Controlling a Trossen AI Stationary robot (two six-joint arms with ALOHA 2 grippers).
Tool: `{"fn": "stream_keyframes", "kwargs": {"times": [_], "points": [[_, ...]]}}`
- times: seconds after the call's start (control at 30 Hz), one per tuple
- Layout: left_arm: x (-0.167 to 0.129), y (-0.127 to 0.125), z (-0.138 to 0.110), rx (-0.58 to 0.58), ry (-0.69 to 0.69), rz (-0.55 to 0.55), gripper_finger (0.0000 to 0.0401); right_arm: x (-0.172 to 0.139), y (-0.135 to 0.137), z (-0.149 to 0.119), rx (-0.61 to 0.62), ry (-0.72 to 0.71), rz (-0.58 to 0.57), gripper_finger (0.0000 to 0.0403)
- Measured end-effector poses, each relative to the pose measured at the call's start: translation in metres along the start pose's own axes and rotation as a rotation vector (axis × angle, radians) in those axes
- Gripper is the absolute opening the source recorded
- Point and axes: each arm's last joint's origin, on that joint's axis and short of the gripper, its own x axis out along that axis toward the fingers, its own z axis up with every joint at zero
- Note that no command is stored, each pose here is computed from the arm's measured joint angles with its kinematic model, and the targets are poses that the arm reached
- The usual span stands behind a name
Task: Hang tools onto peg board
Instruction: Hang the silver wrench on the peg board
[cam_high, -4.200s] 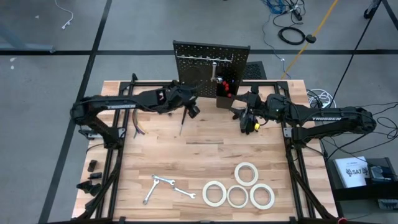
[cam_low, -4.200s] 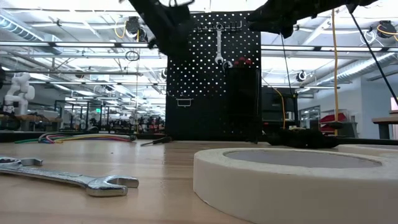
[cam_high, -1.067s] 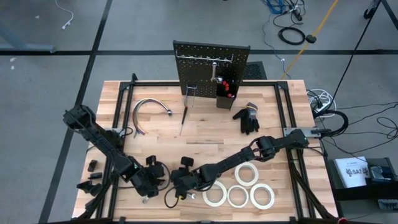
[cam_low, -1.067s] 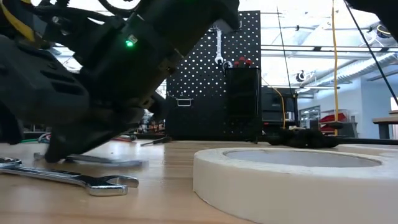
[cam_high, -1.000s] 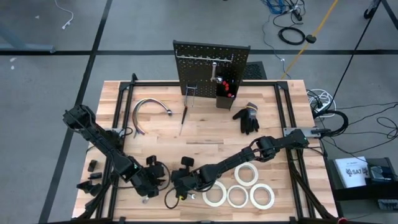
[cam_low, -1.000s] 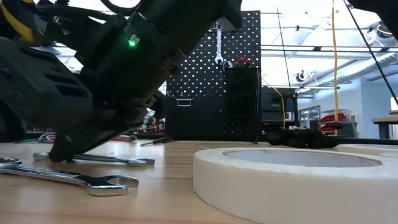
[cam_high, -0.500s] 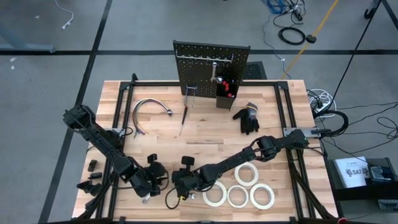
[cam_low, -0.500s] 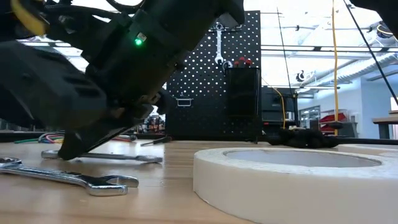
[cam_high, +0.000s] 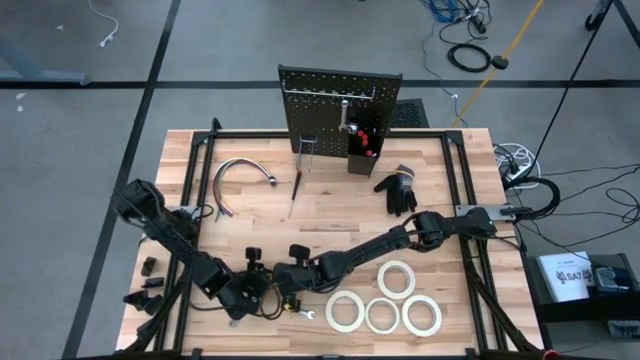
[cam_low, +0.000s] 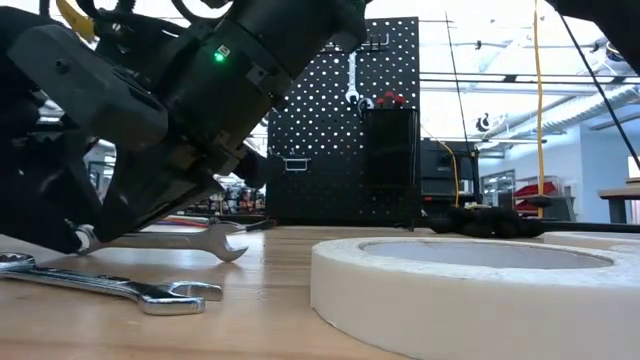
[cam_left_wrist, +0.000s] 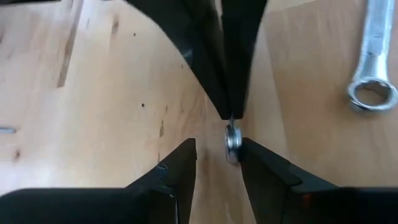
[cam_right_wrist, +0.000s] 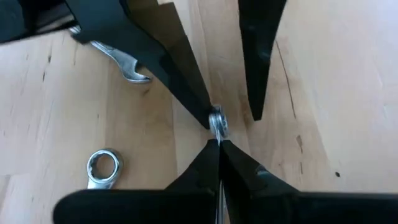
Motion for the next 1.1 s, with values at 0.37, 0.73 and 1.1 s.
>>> {"fn": "stream_keyframes", "kwargs": {"times": [0.37, 0.73, 1.1], "points": [[0.007, 0.007, 0.005, -0.065, 0.044, -0.072, 0.0108, 0.0, 0.0, 0.0, 0.008, 0.002, 0.01, 0.0002], [0.008, 0.007, 0.005, -0.094, 0.067, -0.111, 0.0013, -0.009, 0.001, 0.008, -0.124, -0.034, 0.023, 0.0017], [0.006, 0.017, 0.012, -0.137, 0.078, -0.133, 0.001, -0.067, -0.009, 0.015, -0.264, 0.143, -0.046, 0.0115]]}}
